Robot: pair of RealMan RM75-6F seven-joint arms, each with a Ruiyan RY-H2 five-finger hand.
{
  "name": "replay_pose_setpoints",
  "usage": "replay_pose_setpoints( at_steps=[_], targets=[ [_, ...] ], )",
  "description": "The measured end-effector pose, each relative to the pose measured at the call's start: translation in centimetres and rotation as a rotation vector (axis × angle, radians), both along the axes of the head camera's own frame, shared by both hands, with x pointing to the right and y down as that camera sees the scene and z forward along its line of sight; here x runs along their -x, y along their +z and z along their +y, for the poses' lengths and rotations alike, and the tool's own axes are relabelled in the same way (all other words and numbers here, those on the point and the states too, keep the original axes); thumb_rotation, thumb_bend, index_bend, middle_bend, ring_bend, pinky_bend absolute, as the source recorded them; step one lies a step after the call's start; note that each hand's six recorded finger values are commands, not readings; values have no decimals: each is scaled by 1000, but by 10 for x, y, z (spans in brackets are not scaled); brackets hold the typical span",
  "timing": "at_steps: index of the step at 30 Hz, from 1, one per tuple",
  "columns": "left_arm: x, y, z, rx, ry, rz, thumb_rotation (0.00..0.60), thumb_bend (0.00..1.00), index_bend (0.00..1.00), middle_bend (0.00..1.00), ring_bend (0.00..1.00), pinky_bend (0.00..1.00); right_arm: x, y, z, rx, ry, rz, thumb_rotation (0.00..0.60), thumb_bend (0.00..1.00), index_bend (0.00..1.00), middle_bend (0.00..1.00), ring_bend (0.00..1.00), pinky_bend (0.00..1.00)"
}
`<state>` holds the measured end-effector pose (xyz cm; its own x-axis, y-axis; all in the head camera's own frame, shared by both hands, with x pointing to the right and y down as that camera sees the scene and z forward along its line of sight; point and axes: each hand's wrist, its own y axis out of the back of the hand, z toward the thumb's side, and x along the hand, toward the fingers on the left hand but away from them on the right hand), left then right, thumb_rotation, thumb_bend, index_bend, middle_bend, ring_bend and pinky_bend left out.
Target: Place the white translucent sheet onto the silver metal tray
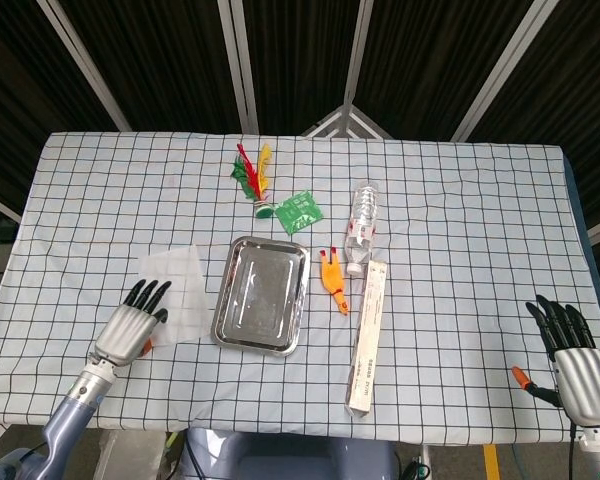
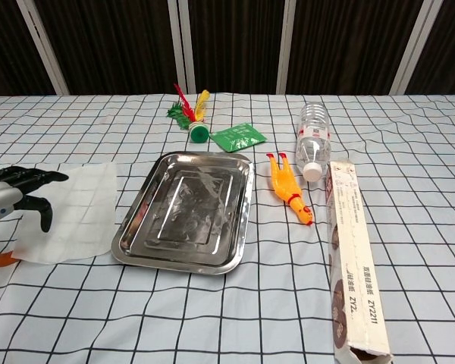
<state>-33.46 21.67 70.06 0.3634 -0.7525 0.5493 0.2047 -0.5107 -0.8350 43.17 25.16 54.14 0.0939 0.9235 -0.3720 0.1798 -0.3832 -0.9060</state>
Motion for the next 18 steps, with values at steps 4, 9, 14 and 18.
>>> replay_pose_setpoints(
  at_steps=[4,9,14,18],
  targets=[
    [-5,-2,-2,-21,3,15,600,441,579,51,0,0,0,0,0,0,1,0,600,290,0,0,0,0],
    [-6,-5,-4,-34,-5,29,600,457,622,79,0,0,0,0,0,-1,1,-1,600,291,0,0,0,0],
    [-2,-11,-9,-48,-16,41,600,484,629,86,0,0,0,0,0,0,1,-2,600,290,0,0,0,0],
    [3,-15,-13,-58,-17,38,600,505,624,87,0,0,0,0,0,1,0,0,600,290,0,0,0,0]
  ],
)
